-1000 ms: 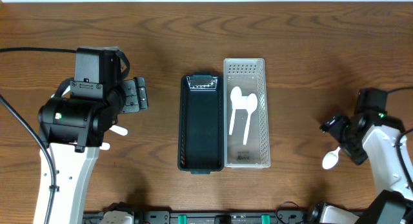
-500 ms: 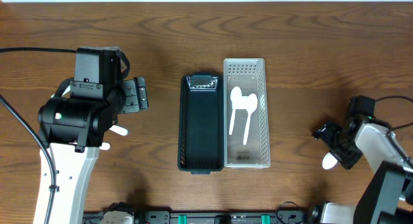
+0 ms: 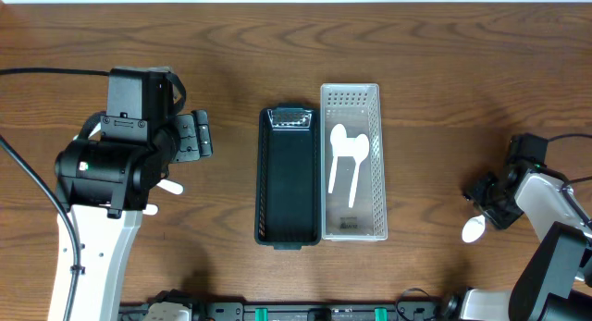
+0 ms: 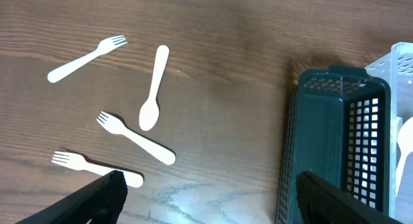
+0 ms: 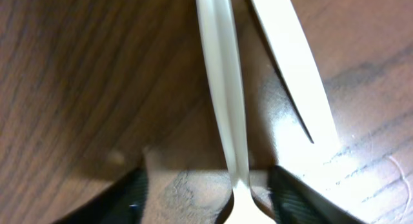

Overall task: Pack container
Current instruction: 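Lower the right gripper and grasp another white spoon, then move the spoon left and release it into the white basket, then grasp the last white spoon with the right gripper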

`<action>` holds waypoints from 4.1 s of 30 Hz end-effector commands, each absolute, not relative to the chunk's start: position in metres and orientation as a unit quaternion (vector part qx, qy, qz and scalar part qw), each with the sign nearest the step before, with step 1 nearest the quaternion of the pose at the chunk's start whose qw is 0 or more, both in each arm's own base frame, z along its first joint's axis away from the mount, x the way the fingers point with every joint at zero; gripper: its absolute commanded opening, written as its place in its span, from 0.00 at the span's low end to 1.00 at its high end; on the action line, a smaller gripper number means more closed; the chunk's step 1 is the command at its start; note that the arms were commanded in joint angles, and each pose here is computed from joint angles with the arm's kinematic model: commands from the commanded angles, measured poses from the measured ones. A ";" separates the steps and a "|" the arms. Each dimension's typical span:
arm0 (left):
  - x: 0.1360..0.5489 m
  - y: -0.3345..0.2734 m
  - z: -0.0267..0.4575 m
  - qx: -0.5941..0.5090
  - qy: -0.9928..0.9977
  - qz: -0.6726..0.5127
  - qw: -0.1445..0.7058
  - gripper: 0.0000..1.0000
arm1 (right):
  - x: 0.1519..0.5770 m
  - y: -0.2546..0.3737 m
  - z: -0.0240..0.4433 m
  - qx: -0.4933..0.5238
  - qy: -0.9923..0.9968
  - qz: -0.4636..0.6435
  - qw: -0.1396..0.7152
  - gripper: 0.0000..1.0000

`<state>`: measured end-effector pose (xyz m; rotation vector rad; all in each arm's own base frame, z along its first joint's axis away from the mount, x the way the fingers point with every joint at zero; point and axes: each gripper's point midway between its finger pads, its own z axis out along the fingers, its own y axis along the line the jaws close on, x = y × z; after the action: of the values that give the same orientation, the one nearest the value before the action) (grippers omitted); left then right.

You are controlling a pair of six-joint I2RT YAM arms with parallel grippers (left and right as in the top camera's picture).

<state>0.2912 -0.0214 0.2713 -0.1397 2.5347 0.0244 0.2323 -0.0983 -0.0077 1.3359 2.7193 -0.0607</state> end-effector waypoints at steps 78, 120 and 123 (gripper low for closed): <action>0.291 -0.018 0.270 -0.058 0.954 0.014 0.295 0.86 | 0.316 -0.124 0.207 0.242 0.960 -0.109 0.090 0.42; 0.291 -0.018 0.270 -0.058 0.954 0.014 0.295 0.86 | 0.275 -0.169 -0.034 0.337 0.941 0.013 -0.037 0.06; 0.291 -0.018 0.270 -0.058 0.954 0.014 0.295 0.86 | 0.277 -0.166 -0.033 0.337 0.941 0.020 -0.034 0.01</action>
<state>0.2914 -0.0214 0.2713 -0.1397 2.5347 0.0244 0.2888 -0.1812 -0.0064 1.0529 2.9466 -0.0264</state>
